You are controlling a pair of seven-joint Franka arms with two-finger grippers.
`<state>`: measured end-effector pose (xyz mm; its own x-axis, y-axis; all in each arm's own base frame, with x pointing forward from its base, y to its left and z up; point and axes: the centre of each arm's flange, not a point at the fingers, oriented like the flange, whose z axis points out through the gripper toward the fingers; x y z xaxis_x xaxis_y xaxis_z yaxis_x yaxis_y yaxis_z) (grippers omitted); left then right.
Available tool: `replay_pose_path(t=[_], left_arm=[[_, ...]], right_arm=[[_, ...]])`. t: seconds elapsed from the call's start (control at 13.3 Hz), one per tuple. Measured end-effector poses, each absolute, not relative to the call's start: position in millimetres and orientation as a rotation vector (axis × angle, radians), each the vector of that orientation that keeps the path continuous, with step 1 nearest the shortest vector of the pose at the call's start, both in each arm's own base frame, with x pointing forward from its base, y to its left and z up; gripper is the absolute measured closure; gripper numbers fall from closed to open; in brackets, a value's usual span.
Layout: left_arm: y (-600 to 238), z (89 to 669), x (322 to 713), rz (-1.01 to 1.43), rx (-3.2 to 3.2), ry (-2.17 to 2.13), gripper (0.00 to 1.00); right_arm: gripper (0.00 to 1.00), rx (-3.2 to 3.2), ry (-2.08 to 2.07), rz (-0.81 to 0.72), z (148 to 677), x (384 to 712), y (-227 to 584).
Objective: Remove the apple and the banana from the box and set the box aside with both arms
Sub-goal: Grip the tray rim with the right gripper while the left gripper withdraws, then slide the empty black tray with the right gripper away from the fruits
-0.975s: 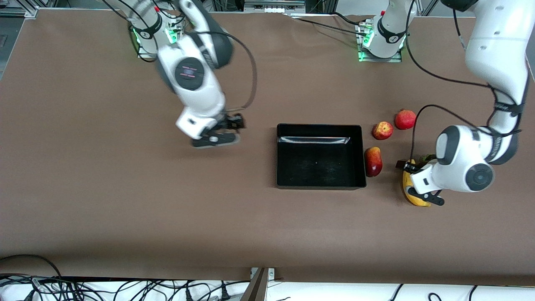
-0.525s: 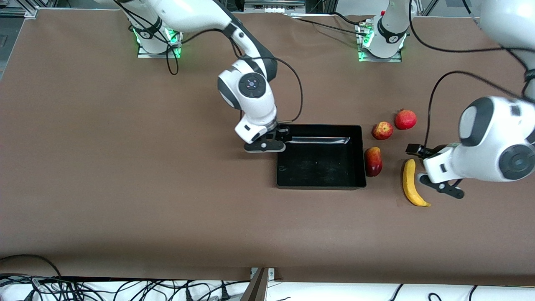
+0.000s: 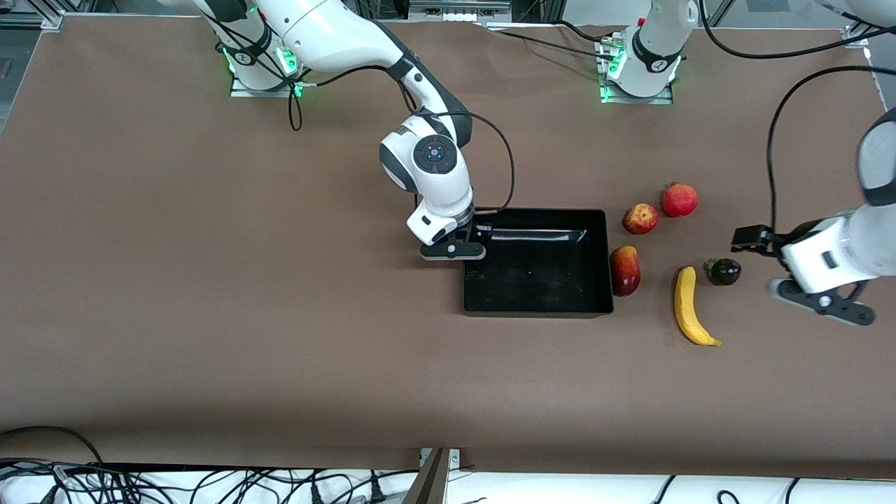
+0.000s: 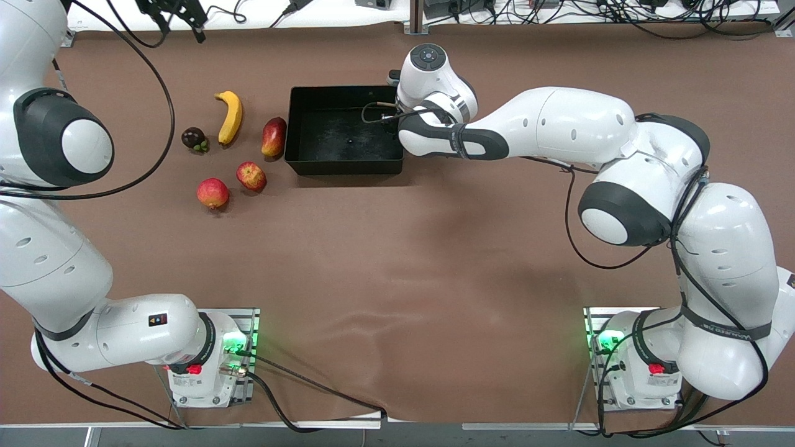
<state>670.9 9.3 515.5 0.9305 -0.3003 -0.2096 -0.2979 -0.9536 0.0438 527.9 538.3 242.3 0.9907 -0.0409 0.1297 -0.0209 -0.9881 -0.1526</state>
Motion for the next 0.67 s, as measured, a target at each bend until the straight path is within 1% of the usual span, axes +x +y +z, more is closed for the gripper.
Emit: replay_pose_path(t=[0.07, 0.15, 0.22, 0.3, 0.45, 0.53, 0.67], left_arm=[[14, 528, 668, -0.32, 3.089, -0.453, 0.0], [14, 542, 662, -0.298, 3.117, -0.396, 0.0], [12, 556, 651, -0.27, 3.153, -0.317, 0.0], [7, 569, 638, -0.211, 3.179, -0.262, 0.0], [2, 589, 606, -0.119, 3.211, -0.221, 0.0], [3, 592, 593, -0.113, 3.216, -0.213, 0.0], [6, 590, 583, -0.078, 3.22, -0.193, 0.0]], right_arm=[[0.75, -2.99, 0.037, -0.216, 243, 530, 537], [0.89, -2.997, 0.027, -0.23, 245, 532, 535], [0.95, -3.015, 0.01, -0.233, 247, 535, 532], [0.95, -3.04, -0.015, -0.232, 253, 542, 525], [0.95, -3.104, -0.078, -0.215, 286, 563, 496], [0.95, -3.133, -0.112, -0.191, 308, 578, 471], [0.95, -3.166, -0.161, -0.147, 345, 613, 404]])
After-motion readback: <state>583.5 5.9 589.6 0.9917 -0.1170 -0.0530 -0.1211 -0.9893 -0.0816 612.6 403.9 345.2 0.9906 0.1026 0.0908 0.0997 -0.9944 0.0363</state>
